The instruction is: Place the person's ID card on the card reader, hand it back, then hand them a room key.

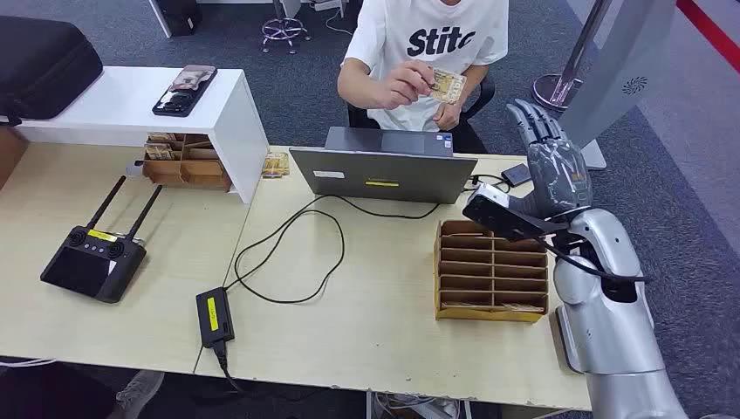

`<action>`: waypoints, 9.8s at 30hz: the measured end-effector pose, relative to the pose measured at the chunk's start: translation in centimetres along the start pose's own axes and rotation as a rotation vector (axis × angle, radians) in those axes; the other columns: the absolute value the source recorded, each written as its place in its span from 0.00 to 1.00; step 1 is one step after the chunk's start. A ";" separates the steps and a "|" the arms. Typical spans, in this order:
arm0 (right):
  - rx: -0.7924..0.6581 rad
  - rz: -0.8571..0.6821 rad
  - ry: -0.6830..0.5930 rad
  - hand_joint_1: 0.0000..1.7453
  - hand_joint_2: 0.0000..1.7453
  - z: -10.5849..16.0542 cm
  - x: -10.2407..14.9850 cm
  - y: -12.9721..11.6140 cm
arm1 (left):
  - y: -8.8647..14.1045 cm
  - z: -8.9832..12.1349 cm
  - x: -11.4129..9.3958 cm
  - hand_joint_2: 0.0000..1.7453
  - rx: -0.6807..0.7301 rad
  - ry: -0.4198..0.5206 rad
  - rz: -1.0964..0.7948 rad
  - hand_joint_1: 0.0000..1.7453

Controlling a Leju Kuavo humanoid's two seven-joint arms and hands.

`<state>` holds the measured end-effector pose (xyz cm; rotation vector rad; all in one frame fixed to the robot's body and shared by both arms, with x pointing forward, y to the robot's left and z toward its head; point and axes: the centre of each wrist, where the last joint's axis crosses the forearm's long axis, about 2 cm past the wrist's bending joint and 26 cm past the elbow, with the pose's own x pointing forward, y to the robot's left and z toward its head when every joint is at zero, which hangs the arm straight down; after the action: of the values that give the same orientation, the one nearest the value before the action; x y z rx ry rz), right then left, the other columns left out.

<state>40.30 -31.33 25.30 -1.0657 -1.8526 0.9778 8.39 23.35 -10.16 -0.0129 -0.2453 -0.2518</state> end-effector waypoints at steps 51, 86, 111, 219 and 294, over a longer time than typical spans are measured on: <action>0.011 0.107 0.237 1.00 1.00 -7.2 -3.5 -3.2 | 0.2 0.0 0.3 1.00 -0.008 -0.007 -0.071 0.00; -0.047 0.089 0.227 1.00 1.00 -6.4 -3.3 -3.4 | 0.2 0.0 0.3 1.00 -0.008 -0.005 -0.066 0.00; -0.274 -0.295 0.159 1.00 1.00 11.5 -5.4 -0.6 | -0.2 0.0 -0.3 1.00 0.014 0.021 0.081 0.00; -0.220 -0.256 0.284 0.22 1.00 -0.3 -4.8 -4.2 | -0.1 0.0 0.1 1.00 -0.010 -0.004 -0.025 0.00; -0.340 -0.559 0.471 1.00 1.00 18.5 -9.5 1.5 | -0.3 0.0 -0.2 1.00 0.010 0.021 0.076 0.00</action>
<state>27.82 -43.70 14.13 -0.7999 -1.7899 0.0759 8.09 23.11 -10.20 -0.0095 -0.2246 -0.1751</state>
